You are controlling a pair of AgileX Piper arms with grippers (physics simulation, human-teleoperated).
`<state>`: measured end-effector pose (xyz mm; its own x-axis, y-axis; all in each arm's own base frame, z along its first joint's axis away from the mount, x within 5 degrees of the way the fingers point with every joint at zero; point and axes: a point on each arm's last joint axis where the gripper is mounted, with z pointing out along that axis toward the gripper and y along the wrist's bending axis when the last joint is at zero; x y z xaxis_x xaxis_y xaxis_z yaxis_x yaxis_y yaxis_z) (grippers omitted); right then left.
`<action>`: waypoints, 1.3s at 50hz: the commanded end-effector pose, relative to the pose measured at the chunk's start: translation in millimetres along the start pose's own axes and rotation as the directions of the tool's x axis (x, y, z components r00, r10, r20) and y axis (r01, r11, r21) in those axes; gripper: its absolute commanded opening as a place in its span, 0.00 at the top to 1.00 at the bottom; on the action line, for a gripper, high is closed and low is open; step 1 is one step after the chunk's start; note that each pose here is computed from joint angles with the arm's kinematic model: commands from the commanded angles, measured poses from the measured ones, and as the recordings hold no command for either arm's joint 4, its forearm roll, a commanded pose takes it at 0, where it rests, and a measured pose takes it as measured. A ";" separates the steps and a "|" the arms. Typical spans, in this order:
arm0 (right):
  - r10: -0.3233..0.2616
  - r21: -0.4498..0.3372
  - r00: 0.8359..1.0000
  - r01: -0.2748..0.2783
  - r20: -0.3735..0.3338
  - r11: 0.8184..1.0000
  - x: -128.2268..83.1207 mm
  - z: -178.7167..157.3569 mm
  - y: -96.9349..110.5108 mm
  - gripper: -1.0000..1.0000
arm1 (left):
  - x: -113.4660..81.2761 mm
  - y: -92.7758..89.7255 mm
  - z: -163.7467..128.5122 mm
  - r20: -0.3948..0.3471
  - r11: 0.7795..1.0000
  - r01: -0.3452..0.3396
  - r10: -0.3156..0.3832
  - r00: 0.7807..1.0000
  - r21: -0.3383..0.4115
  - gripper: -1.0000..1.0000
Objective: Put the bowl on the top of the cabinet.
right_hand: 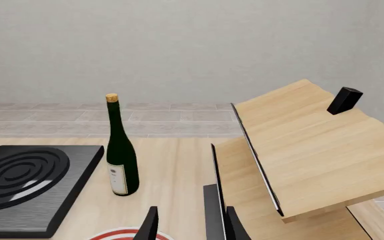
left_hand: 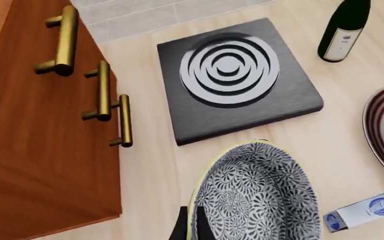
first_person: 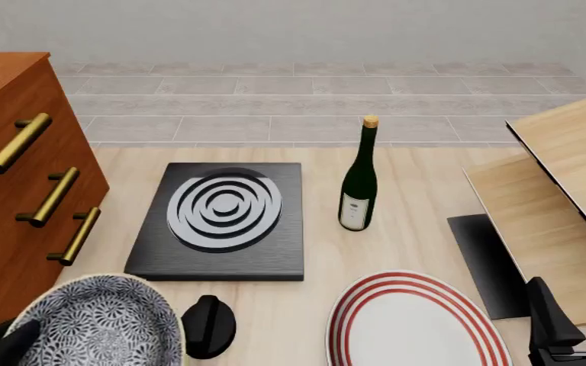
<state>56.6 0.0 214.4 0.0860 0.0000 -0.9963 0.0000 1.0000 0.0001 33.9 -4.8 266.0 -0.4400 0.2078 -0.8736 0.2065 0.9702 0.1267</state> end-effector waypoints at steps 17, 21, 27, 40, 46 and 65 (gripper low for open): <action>0.000 0.000 1.000 0.000 0.000 1.000 0.0 0.0 0.0 0.00 | -68.9 9.9 -45.6 0.193 0.994 0.107 -0.104 0.976 -0.003 1.00; 0.000 0.000 1.000 0.000 0.000 1.000 0.0 0.0 0.0 0.00 | -76.1 10.9 -54.6 0.228 0.993 0.119 -0.116 0.967 -0.001 1.00; 0.000 0.000 1.000 0.000 0.000 1.000 0.0 0.0 0.0 0.00 | -89.1 13.3 -65.8 0.288 0.987 0.160 -0.148 0.946 -0.018 1.00; 0.000 0.000 1.000 0.000 0.000 1.000 0.0 0.0 0.0 0.00 | -101.4 15.4 -80.6 0.358 0.973 0.228 -0.201 0.912 -0.036 1.00; 0.000 0.000 1.000 0.000 0.000 1.000 0.0 0.0 0.0 0.00 | -113.9 18.5 -83.3 0.406 0.953 0.292 -0.236 0.883 -0.080 1.00; 0.000 0.000 1.000 0.000 0.000 1.000 0.0 0.0 0.0 0.00 | -136.5 23.9 -94.7 0.509 0.904 0.405 -0.287 0.811 -0.137 1.00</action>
<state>56.6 0.0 214.4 0.0859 0.0001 -0.9963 0.0001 1.0000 0.0001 16.1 1.0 419.5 -0.0299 -0.1364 -0.9902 -0.0603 0.9891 -0.1344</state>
